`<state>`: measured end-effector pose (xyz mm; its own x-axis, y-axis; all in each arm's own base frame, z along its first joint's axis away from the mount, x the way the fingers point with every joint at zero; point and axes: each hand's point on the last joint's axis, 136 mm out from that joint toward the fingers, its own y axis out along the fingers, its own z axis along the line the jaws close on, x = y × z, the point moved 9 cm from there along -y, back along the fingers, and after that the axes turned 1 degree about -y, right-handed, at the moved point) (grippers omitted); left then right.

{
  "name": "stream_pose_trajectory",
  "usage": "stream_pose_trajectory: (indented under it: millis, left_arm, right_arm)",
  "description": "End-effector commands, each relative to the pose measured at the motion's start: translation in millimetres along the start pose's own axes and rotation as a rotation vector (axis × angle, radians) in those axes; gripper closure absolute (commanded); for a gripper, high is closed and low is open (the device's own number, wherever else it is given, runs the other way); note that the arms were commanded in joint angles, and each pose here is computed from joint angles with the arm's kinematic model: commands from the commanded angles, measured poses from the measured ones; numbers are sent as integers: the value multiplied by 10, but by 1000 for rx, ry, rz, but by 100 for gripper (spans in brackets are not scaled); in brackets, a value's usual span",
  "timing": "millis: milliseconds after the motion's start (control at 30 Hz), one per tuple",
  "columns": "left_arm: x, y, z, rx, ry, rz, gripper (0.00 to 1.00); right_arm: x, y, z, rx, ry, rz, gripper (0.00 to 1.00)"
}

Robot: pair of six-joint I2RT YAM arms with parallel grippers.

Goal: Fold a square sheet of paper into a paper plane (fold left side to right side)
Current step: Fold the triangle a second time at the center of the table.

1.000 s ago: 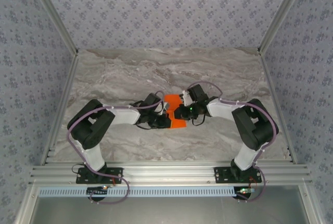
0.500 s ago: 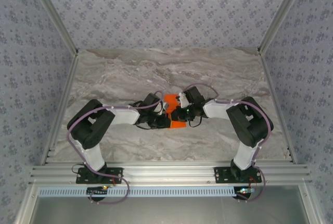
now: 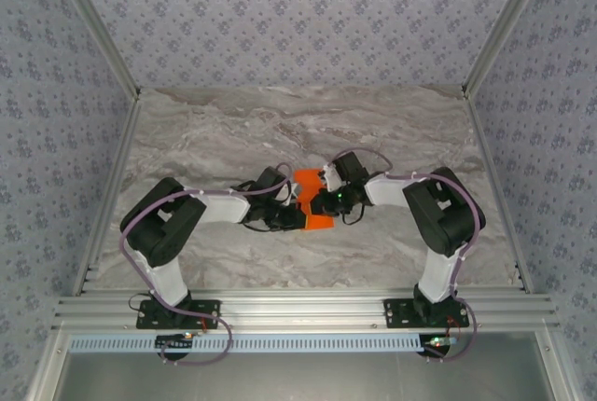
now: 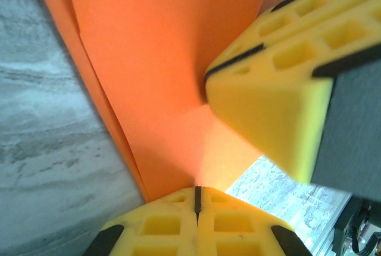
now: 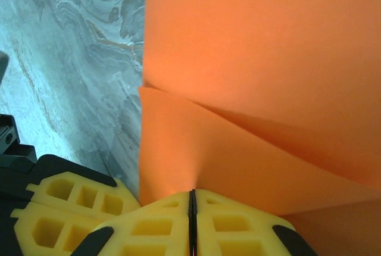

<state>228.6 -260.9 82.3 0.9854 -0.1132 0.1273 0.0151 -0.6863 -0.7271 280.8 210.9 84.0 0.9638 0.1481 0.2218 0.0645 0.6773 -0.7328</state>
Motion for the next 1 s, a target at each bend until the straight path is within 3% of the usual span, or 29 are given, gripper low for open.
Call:
stream_pose_trajectory:
  millis: [0,733,967]
  left_arm:
    - [-240,114,340,140,-96,97,100]
    - [-237,118,332,128,-91,90,100]
    - [-199,115,259,108,-67,73,100]
  right_arm:
    - [40,-36,-254,-108,25,13,91]
    - [532,-338,-757,-156,99,-72,90]
    - [608,-755,-371,-116,-1,-212,91]
